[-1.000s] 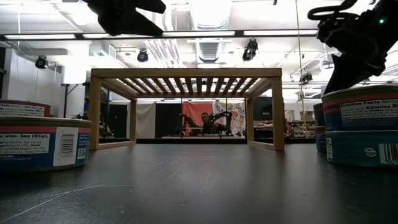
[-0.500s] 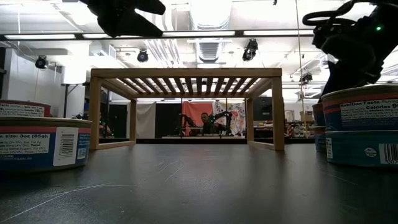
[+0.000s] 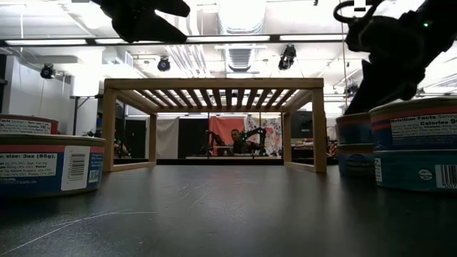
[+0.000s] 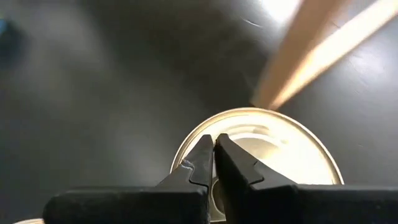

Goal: Stack canned seafood by type on shelf
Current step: Put the blue and pink tuna can on the shelf

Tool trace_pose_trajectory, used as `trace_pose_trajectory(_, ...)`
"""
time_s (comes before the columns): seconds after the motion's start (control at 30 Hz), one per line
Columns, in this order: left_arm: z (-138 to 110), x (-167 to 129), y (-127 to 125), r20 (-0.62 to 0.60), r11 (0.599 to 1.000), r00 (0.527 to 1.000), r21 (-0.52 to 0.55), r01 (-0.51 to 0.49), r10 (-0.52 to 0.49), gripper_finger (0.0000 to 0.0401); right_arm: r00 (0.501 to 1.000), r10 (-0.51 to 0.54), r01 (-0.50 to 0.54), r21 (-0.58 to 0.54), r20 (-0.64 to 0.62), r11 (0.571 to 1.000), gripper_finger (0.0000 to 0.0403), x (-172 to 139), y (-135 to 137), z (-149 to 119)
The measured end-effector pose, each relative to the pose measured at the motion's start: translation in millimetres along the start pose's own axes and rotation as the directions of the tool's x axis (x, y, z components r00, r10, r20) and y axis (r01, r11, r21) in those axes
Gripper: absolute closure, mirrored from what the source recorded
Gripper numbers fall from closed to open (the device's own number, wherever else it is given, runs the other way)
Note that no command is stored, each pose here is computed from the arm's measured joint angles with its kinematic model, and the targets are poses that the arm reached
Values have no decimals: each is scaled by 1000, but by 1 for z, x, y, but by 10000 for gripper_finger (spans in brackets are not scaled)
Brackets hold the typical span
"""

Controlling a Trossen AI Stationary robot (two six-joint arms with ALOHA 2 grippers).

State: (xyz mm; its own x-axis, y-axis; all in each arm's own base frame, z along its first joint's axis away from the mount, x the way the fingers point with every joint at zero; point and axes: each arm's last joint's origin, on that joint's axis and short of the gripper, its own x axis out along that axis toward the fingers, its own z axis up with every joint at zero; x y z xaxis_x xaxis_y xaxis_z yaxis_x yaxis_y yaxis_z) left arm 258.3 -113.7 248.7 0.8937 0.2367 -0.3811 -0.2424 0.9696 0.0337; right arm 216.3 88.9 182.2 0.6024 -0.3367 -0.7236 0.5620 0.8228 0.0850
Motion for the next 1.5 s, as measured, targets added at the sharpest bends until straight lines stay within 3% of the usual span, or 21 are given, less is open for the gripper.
trace_pose_trajectory(0.4,0,0,-1,-9,997,1000,-70,27,-27,50,1000,-13,14,-113,9,993,390,-14,-2,11)
trace_pose_trajectory(0.8,-3,2,-2,68,996,996,-65,58,-53,50,987,-144,142,-31,-75,989,390,-46,-33,16)
trace_pose_trajectory(1.1,-7,2,-1,88,996,994,-58,64,-59,50,964,-232,235,13,-134,972,390,-34,-38,1)
trace_pose_trajectory(1.27,-7,2,-1,87,996,994,-55,65,-60,50,965,-202,209,30,-166,977,390,-24,-31,-4)
trace_pose_trajectory(1.5,-9,2,-1,83,997,995,-44,63,-59,50,987,-108,112,26,-117,993,390,-18,-18,0)
